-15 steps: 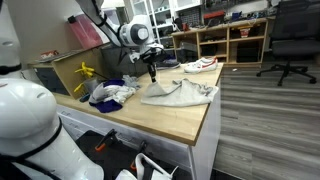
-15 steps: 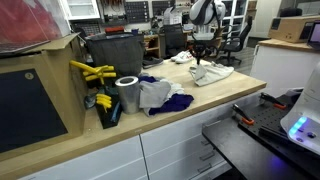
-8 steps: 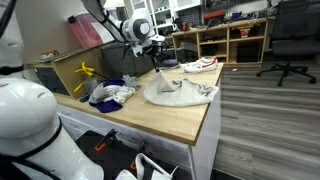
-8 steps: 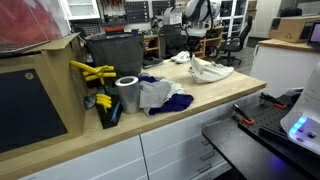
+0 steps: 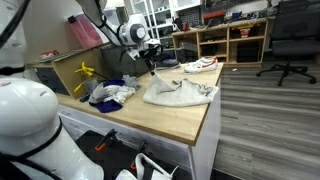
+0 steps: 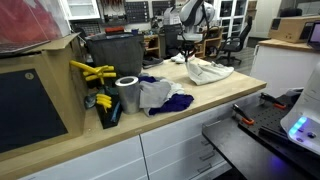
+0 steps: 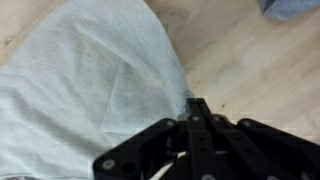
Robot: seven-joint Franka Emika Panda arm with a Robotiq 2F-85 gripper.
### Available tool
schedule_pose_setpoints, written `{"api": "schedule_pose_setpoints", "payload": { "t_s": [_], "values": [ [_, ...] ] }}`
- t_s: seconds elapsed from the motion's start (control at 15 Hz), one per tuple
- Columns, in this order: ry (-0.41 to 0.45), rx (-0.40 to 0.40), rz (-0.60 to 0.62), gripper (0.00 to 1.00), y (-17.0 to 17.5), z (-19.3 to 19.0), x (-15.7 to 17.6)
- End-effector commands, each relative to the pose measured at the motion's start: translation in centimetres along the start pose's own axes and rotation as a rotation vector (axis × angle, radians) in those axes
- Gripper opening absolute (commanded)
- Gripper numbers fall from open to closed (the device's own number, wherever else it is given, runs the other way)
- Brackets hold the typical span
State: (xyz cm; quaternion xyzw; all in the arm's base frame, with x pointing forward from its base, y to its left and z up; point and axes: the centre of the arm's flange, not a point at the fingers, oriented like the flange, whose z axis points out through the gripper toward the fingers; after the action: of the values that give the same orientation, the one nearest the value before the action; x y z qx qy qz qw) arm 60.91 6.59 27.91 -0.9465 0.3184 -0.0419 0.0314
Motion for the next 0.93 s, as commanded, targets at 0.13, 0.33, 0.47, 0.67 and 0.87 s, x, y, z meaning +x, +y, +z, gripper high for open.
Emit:
{"api": "schedule_pose_setpoints", "payload": {
  "t_s": [0.13, 0.33, 0.47, 0.67, 0.87],
  "values": [
    [-0.167, -0.080, -0.269, 0.00, 0.6, -0.6, -5.7],
    [-0.247, -0.149, -0.401, 0.00, 1.4, -0.6, -7.3],
    [-0.285, -0.190, -0.461, 0.20, 2.1, -0.7, -7.8],
    [-0.298, -0.230, -0.524, 0.42, 3.0, -1.0, -7.7],
    [-0.257, -0.216, -0.520, 0.66, 3.8, -2.1, -6.7]
  ]
}}
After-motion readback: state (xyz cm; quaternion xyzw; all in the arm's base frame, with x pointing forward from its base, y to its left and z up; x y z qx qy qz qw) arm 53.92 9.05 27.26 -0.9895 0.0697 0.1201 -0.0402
